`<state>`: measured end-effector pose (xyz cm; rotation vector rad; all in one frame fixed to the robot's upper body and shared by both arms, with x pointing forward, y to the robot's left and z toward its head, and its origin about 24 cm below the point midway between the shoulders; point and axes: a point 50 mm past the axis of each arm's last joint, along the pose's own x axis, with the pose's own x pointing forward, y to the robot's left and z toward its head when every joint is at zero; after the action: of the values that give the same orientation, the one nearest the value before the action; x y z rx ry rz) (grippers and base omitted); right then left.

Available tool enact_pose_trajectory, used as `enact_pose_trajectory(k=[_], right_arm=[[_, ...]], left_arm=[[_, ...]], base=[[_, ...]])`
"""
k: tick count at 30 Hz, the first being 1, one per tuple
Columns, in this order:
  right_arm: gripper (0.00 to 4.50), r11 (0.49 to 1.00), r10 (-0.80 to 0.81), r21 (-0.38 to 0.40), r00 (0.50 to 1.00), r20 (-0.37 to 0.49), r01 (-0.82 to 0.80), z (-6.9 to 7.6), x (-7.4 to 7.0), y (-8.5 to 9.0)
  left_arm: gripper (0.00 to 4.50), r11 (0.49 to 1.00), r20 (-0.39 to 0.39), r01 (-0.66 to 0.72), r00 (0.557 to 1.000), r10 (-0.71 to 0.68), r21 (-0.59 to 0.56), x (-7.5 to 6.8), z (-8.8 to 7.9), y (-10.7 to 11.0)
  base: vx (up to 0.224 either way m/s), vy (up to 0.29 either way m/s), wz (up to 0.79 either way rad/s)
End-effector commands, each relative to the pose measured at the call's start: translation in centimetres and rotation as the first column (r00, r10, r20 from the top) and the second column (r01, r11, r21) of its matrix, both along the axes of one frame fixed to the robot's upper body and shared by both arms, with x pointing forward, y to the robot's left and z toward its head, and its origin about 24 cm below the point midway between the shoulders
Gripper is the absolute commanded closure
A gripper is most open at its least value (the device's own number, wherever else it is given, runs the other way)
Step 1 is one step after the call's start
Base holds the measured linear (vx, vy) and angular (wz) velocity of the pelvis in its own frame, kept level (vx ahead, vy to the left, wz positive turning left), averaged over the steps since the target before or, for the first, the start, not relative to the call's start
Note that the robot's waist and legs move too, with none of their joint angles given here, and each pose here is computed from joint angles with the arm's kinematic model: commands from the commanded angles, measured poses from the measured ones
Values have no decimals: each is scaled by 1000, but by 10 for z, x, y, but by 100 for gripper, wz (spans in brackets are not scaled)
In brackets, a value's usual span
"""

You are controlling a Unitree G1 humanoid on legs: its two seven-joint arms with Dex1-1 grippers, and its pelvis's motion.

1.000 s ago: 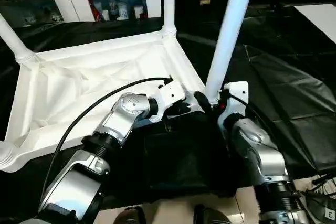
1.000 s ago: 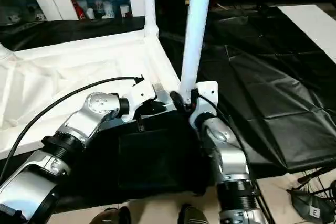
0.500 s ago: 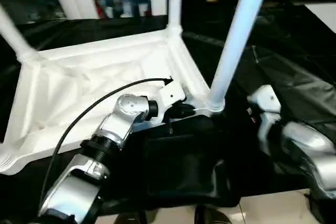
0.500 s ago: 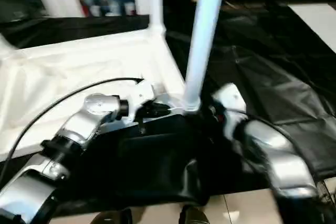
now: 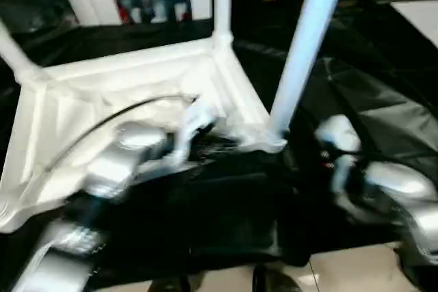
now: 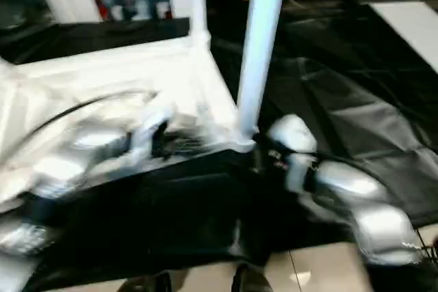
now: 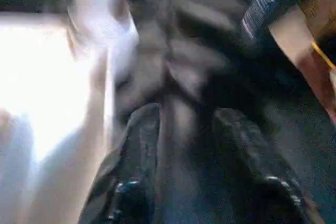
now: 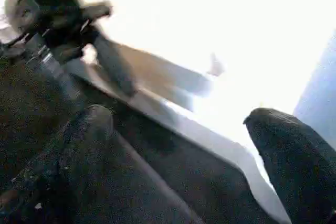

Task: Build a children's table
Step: Rotate leg to tighten, then rotate table base

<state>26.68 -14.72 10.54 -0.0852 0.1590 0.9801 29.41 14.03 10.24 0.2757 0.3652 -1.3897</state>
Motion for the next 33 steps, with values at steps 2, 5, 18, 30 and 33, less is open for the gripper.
enact_pose_trajectory(k=[2,5,18,30,33], right_arm=[[2,999,-45,10,999,21,45,0,9,11],[2,987,-131,99,991,25,128,-1,20,25],[2,904,-370,230,929,3,360,1,52,43],[2,806,-563,241,826,32,540,6,70,13],[2,788,-588,241,808,25,566,5,72,6]], left_arm=[[220,1000,6,6,1000,-6,30,-8,3,6],[196,995,5,-28,1000,28,93,-17,-4,14],[109,967,81,-227,973,218,118,-30,-20,19],[11,938,153,-303,948,279,168,-34,-32,17],[4,939,148,-301,949,277,169,-34,-33,17]], base=[[0,0,0],[0,0,0],[0,0,0],[0,0,0],[0,0,0]])
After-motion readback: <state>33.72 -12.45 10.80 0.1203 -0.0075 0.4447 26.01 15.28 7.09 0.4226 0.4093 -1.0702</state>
